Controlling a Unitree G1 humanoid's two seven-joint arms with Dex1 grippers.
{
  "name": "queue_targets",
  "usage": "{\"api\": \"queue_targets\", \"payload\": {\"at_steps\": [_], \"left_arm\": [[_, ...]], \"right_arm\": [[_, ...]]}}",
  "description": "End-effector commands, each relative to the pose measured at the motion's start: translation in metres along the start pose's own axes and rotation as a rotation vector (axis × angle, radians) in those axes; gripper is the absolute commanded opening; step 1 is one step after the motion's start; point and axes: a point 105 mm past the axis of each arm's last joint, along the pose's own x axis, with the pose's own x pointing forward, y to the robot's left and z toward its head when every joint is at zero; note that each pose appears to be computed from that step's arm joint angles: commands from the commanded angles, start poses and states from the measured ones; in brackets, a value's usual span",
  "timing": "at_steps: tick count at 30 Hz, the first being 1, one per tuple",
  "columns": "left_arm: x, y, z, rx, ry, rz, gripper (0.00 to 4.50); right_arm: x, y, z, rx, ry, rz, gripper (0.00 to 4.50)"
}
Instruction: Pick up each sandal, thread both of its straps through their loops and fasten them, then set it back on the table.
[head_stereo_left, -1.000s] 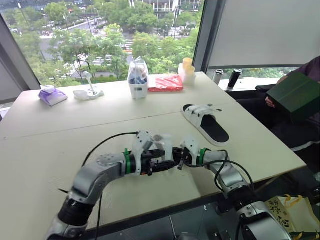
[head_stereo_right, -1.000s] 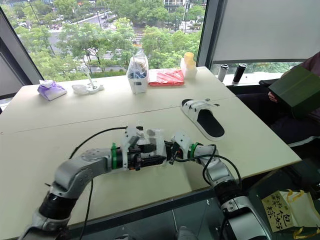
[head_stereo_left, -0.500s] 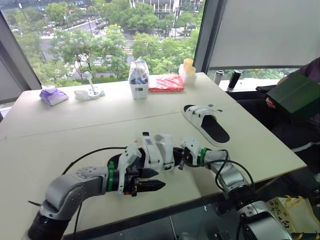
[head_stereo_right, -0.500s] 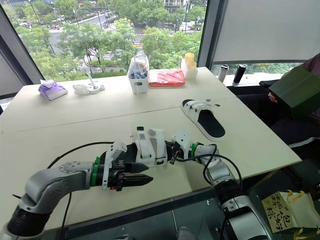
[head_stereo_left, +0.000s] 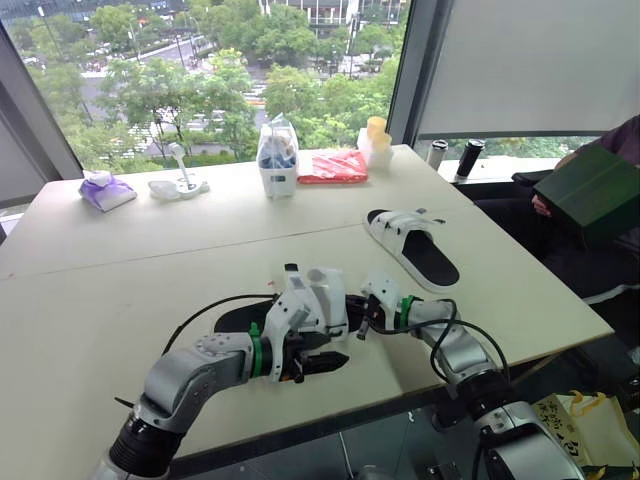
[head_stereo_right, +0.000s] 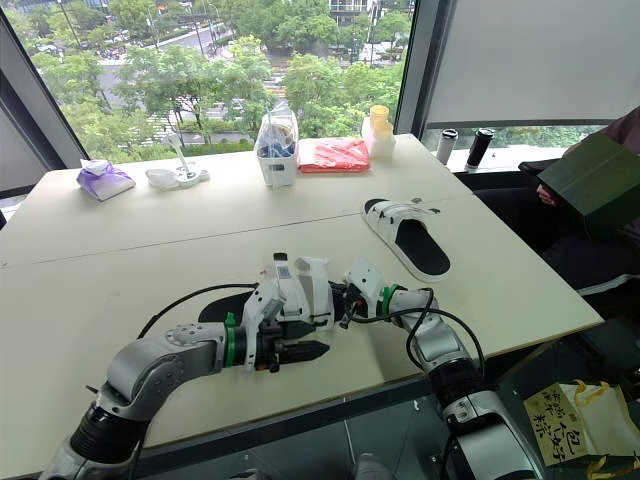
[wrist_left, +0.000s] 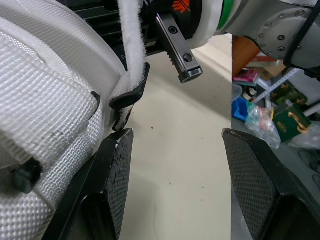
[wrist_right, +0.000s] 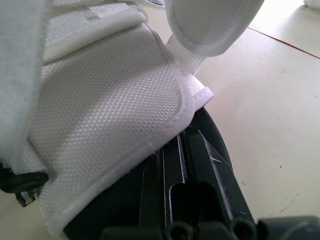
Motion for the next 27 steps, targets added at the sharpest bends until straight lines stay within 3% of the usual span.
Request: {"api": "queue_targets", "payload": {"at_steps": [1,8,12,17,27], "left_arm": [[-0.006,0.009,0.015,0.055,-0.030,0.058,2.92],[-0.017,0.002,0.006,0.053,0.015,0.032,2.92],[-0.019,0.007,0.012,0.051,-0.020,0.064,2.92],[-0.010,0.008,0.022,0.048,-0.072,0.074,2.92],[0.015,0.007,0.018,0.046,-0.050,0.060,2.92]], "right_arm": [[-0.002,0.040,-0.071,0.148,0.244,0.111,0.00],[-0.001,0.040,-0.070,0.146,0.243,0.110,0.00],[0.000,0.039,-0.070,0.147,0.242,0.110,0.00],[0.003,0.041,-0.070,0.148,0.239,0.115,0.00],[0.003,0.039,-0.070,0.147,0.240,0.108,0.00]]}}
